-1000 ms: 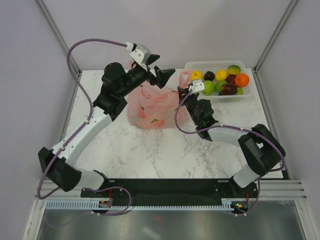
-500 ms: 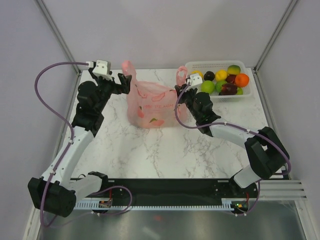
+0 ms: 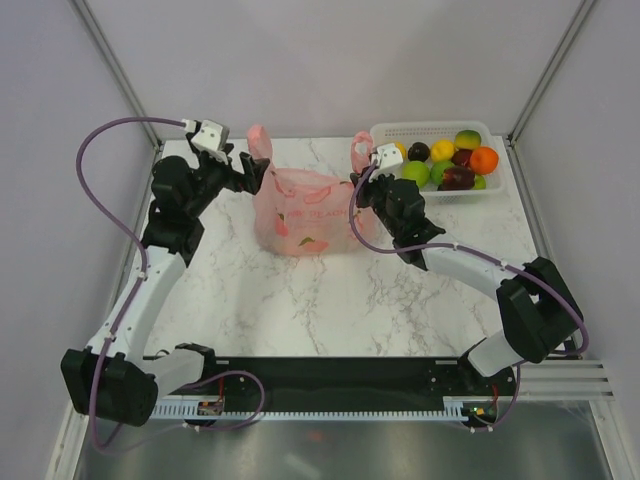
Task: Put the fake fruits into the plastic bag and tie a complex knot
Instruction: Tie the plastic bag at the center of the board.
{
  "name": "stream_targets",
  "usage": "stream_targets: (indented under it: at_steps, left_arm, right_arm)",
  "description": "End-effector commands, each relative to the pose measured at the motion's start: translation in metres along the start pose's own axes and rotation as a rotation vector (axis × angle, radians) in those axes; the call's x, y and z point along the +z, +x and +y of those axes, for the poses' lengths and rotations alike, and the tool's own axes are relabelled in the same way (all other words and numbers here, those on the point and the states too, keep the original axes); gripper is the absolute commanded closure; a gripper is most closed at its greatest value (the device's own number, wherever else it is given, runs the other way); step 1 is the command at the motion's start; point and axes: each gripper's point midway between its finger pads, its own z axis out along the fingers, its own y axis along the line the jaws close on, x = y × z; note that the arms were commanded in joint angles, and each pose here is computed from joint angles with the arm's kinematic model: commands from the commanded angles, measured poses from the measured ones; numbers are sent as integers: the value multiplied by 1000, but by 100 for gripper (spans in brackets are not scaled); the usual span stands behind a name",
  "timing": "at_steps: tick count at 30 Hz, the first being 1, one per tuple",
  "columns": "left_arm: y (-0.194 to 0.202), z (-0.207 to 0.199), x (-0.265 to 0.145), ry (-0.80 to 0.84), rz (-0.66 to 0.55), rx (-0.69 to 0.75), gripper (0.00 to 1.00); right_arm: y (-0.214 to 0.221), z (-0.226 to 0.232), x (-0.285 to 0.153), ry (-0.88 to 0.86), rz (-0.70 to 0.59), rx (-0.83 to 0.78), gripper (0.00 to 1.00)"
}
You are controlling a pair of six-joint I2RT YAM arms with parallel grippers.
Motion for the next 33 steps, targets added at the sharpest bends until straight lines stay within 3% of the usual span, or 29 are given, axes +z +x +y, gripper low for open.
stream_targets:
  at_steps: [1, 9, 10, 13, 15, 20, 23, 27, 33]
  left_arm:
    - [15, -21, 9, 211, 48, 99, 0]
    - [31, 9, 14, 274, 20, -38, 0]
    - [25, 26, 12, 257, -15, -30, 0]
    - [36, 27, 6, 367, -29, -19, 0]
    - [35, 18, 1, 481, -66, 28, 0]
    - [40, 17, 10, 572, -109, -7, 0]
    - [48, 3, 0, 699, -127, 64, 0]
    - [57, 13, 6, 658, -133, 107, 0]
    - [53, 16, 16, 723, -139, 133, 0]
  right_arm:
    - [-36, 8, 2, -35, -58, 0, 100]
    - [-44, 12, 2, -54, -54, -21, 100]
    - [-47, 12, 1, -52, -58, -24, 100]
    - [-46, 12, 1, -56, -46, -39, 100]
    - [-43, 12, 2, -61, -35, -47, 100]
    - [-45, 14, 4, -71, -35, -51, 100]
    - [-42, 15, 5, -77, -27, -53, 100]
    - [-42, 14, 5, -73, -21, -62, 100]
    - [-40, 11, 2, -72, -17, -70, 100]
